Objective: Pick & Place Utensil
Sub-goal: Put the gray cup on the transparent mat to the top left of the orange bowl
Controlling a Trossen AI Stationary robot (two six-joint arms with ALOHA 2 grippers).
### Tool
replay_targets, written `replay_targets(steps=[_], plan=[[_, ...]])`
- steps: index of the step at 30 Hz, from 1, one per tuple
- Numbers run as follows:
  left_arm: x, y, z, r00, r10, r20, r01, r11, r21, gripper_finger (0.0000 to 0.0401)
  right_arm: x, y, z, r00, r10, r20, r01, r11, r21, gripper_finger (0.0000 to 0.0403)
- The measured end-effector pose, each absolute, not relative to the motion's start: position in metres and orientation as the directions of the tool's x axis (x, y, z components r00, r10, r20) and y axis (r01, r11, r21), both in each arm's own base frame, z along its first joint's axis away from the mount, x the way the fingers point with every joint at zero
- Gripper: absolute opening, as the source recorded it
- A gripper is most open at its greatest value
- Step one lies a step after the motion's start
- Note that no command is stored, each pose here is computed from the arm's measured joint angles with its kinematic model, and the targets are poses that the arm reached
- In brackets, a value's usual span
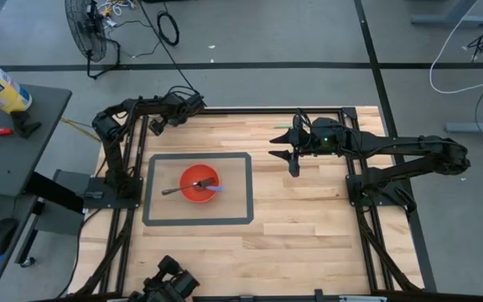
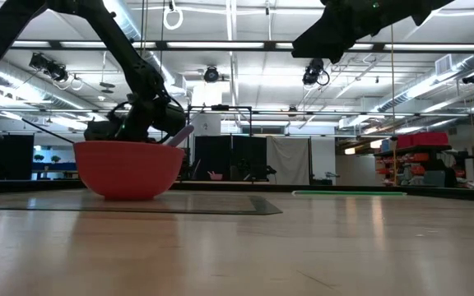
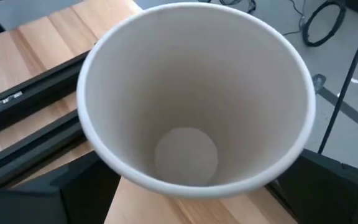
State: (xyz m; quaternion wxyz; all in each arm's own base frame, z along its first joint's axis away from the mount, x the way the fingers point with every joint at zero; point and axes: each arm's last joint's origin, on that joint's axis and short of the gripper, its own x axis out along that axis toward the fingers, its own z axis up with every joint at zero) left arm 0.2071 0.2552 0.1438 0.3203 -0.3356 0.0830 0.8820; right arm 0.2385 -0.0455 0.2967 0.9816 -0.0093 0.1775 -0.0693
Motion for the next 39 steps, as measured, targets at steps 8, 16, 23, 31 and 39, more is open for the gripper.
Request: replay_targets(steps=[8, 16, 23, 31, 39], plan=[[0.207, 0.256, 0.137, -0.598, 0.513, -0.616, -0.623, -0.781, -0.045, 0.0399, 0.239, -0.045, 0.297, 0.927, -0.139, -0.347, 0.132, 0.99, -0.043, 0.0176], [0.203, 0.26, 0.136, -0.614, 0.512, -0.601, -0.611, -0.79, -0.049, 0.0399, 0.239, -0.046, 0.297, 0.928, -0.139, -0.347, 0.133, 0.99, -0.043, 0.0176], [0.195, 0.265, 0.135, -0.619, 0.478, -0.623, -0.587, -0.809, -0.038, 0.0399, 0.239, -0.046, 0.297, 0.928, -0.139, -0.347, 0.133, 0.99, -0.043, 0.0176], [0.187, 0.271, 0.136, -0.636, 0.465, -0.615, -0.561, -0.826, -0.045, 0.0399, 0.239, -0.046, 0.297, 0.928, -0.139, -0.347, 0.133, 0.99, -0.043, 0.0176], [0.186, 0.272, 0.136, -0.644, 0.468, -0.605, -0.562, -0.826, -0.04, 0.0377, 0.239, -0.046, 0.297, 0.928, -0.139, -0.347, 0.133, 0.99, -0.043, 0.0176]])
